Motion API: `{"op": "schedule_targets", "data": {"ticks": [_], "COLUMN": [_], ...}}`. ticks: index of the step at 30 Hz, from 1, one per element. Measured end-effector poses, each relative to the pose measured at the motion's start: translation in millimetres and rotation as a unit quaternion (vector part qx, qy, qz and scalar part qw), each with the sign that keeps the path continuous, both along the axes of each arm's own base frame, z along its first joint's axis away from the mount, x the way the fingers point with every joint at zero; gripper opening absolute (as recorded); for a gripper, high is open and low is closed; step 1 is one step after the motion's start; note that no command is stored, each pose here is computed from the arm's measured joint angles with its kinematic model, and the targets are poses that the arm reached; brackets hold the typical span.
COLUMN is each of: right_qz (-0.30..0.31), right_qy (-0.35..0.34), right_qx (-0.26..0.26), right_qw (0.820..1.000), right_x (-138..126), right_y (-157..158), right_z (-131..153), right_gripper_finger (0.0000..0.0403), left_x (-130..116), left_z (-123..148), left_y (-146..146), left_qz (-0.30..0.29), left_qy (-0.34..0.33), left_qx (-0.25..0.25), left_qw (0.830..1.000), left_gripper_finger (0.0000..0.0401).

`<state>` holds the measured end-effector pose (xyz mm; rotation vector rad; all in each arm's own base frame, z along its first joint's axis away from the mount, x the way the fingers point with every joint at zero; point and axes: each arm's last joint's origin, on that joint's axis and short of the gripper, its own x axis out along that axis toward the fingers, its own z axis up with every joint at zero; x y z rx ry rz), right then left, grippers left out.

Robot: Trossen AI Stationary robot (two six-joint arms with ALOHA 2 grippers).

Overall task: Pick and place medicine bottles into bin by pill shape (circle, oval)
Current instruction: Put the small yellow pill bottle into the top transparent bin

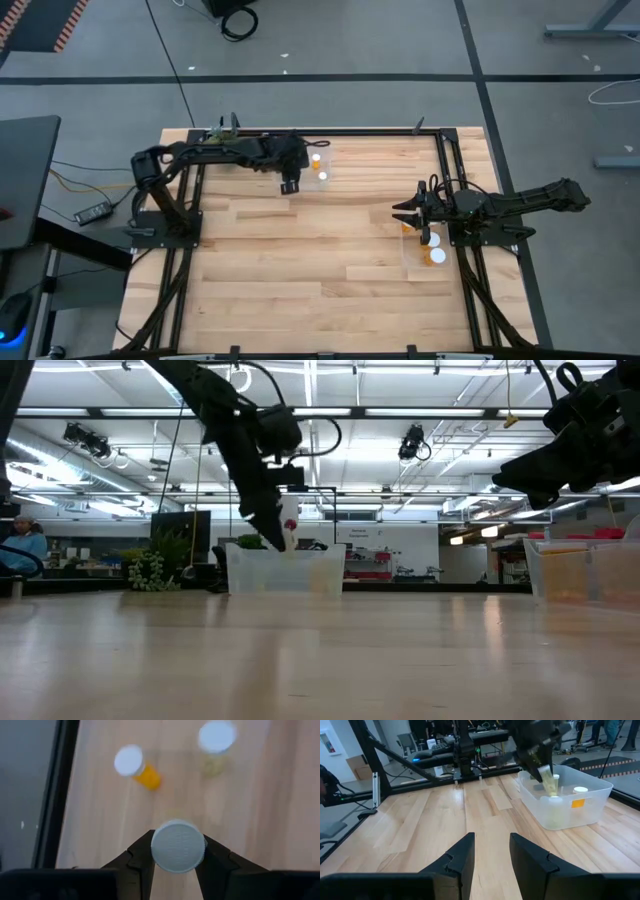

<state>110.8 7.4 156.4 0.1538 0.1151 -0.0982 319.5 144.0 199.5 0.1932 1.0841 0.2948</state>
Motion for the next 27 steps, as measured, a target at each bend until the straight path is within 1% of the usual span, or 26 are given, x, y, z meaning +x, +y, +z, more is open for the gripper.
{"op": "schedule_targets", "data": {"ticks": [5,8,17,24,27], "right_qz": [0.0,0.0,0.0,0.0,0.0], "right_qy": [0.0,0.0,0.0,0.0,0.0], "right_qx": [0.0,0.0,0.0,0.0,0.0], "right_qw": [1.0,1.0,1.0,1.0,1.0], "right_x": [0,0,0,0,0], "right_y": [0,0,0,0,0], "right_z": [0,0,0,0,0], "right_gripper_finger": [0.0129,0.0129,0.0129,0.0129,0.0129], "left_x": [0,1,2,3,6], "left_z": [-17,-21,-21,-20,-15], "left_y": [9,9,8,8,10], "left_qz": [0.008,0.004,-0.002,-0.016,-0.024], "left_qy": [0.026,0.031,0.022,0.022,0.018], "left_qx": [-0.01,-0.017,-0.035,-0.023,-0.013], "left_qw": [1.0,0.999,0.999,0.999,0.999], "left_gripper_finger": [0.0126,0.0125,0.0126,0.0123,0.0125]}}
